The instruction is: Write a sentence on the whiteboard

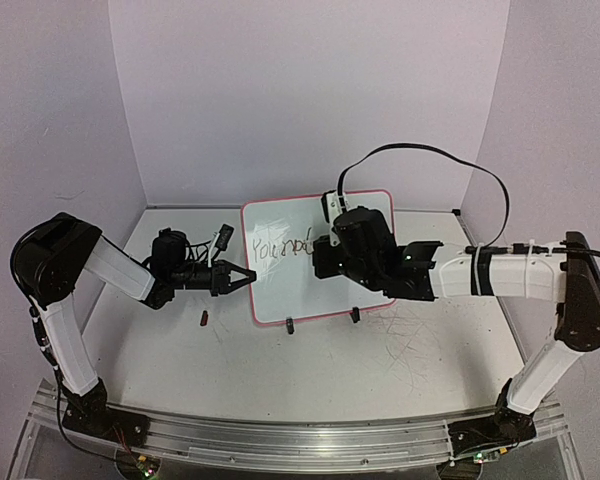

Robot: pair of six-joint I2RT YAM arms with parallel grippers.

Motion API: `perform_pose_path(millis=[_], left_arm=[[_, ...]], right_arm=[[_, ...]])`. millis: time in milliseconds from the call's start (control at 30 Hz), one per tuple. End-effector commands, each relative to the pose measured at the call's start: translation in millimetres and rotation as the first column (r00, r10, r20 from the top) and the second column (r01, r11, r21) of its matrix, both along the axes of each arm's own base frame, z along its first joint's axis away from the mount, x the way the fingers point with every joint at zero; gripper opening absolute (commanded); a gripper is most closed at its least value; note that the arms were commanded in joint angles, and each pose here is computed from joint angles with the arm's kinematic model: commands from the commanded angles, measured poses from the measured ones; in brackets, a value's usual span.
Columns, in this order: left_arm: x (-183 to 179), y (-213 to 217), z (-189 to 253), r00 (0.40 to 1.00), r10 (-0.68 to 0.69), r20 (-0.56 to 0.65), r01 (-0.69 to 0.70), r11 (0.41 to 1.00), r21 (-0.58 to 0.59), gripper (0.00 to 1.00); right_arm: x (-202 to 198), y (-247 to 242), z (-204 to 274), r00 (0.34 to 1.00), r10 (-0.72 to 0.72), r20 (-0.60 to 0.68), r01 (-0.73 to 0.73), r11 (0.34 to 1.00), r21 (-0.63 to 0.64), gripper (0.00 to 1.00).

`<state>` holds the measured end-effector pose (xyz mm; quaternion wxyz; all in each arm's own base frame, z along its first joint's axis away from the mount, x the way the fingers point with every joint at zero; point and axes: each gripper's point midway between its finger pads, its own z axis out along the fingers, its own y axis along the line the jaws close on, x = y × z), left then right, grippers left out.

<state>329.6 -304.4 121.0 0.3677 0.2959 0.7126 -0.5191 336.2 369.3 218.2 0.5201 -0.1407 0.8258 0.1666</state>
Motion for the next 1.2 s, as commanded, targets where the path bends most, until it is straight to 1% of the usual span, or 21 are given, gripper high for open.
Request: perform_pose_path(millis=[0, 400, 700, 767, 800, 867, 933, 1000, 1167], left_arm=[[10, 1, 5, 0.998, 0.045, 0.051, -0.047, 0.998, 0.029, 0.00], [11, 1, 5, 0.998, 0.046, 0.052, -0.048, 0.998, 0.029, 0.00], [11, 0, 4, 0.998, 0.045, 0.050, -0.046, 0.998, 0.030, 0.00], [11, 0, 4, 0.998, 0.045, 0.050, -0.046, 0.998, 0.030, 0.00], [11, 0, 5, 0.998, 0.045, 0.050, -0.046, 0.998, 0.029, 0.00], [11, 0, 5, 0.998, 0.044, 0.050, -0.045, 0.999, 0.029, 0.00], [11, 0, 4, 0.998, 0.043, 0.049, -0.045, 0.999, 0.030, 0.00], [11, 0, 4, 0.998, 0.043, 0.048, -0.044, 0.999, 0.029, 0.00], [10, 0, 6, 0.998, 0.042, 0.051, -0.044, 0.999, 0.028, 0.00]], right_arm=[[12, 7, 24, 0.998, -0.021, 0.052, 0.018, 0.999, 0.046, 0.00], [19, 2, 11, 0.997, -0.068, 0.032, 0.068, 0.998, -0.004, 0.00], [19, -21, 10, 0.988, -0.154, 0.031, 0.155, 0.986, -0.056, 0.00], [16, -23, 14, 0.989, -0.147, 0.030, 0.148, 0.988, -0.043, 0.00], [13, -21, 19, 0.992, -0.120, 0.032, 0.121, 0.992, -0.020, 0.00], [4, -17, 35, 0.997, -0.058, 0.055, 0.055, 0.997, 0.060, 0.00], [3, -20, 46, 0.997, -0.046, 0.066, 0.038, 0.992, 0.120, 0.00], [11, -26, 42, 0.997, -0.053, 0.049, 0.046, 0.991, 0.129, 0.00], [23, -22, 27, 0.998, -0.061, 0.030, 0.059, 0.995, 0.081, 0.00]])
